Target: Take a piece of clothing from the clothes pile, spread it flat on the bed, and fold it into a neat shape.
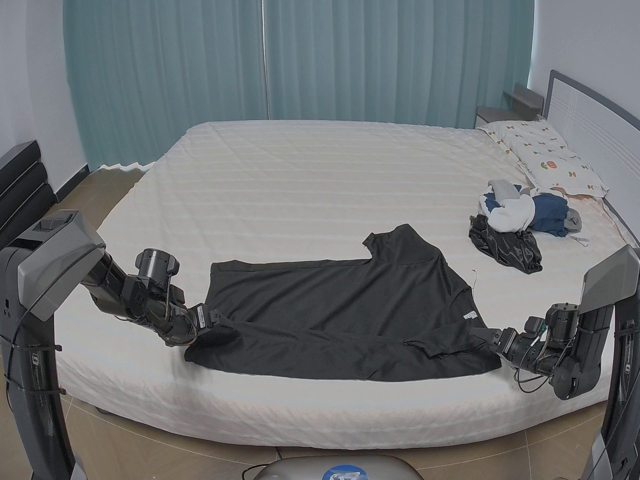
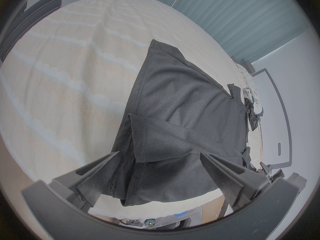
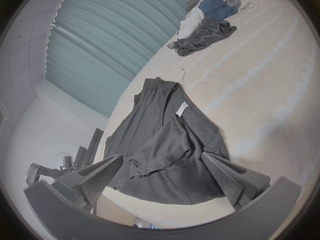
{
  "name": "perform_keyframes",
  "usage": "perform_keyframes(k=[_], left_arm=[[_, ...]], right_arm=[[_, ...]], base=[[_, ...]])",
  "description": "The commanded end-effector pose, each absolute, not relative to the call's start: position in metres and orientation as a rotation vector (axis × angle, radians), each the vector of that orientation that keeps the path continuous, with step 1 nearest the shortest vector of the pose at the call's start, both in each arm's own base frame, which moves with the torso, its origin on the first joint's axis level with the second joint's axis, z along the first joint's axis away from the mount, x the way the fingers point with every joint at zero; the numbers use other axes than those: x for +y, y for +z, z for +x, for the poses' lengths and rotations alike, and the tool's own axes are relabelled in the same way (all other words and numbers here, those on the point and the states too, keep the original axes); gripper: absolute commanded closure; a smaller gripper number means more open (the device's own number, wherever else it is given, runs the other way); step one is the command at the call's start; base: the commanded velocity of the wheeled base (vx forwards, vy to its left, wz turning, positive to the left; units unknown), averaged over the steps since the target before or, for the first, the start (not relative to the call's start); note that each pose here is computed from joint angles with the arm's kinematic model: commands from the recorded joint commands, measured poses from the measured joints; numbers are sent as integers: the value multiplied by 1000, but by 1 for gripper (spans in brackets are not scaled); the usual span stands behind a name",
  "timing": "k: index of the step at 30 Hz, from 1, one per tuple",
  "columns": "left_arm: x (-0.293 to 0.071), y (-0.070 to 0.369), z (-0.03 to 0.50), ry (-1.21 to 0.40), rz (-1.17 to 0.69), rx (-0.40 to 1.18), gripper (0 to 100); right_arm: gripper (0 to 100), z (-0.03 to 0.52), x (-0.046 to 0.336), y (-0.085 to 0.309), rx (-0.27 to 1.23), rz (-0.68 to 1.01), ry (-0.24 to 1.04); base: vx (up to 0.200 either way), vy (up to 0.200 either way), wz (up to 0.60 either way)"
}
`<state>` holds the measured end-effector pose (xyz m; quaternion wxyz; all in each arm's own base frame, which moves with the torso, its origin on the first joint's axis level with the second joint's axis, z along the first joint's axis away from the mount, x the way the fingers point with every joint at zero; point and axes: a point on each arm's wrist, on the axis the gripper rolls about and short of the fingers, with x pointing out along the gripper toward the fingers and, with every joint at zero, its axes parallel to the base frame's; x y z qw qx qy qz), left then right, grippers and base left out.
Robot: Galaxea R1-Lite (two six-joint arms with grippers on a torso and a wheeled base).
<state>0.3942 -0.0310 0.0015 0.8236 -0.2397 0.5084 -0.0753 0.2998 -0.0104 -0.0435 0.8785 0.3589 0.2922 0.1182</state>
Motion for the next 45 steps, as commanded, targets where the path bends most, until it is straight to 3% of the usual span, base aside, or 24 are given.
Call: perform_keyframes(k=[1,8,45], left_arm=[[-31,4,393,-162,-511,1078,0],[-31,13,393,-178,-544,1000,0],[-40,-8,393,-221,-534,1051,0]], right_arm=[[0,300,-11,-42,596,746,251],[0,301,-14,-37,577,754,244],[0,302,-14,-36,575,755,246]], base=[[0,0,0],[0,0,0],[0,0,0]])
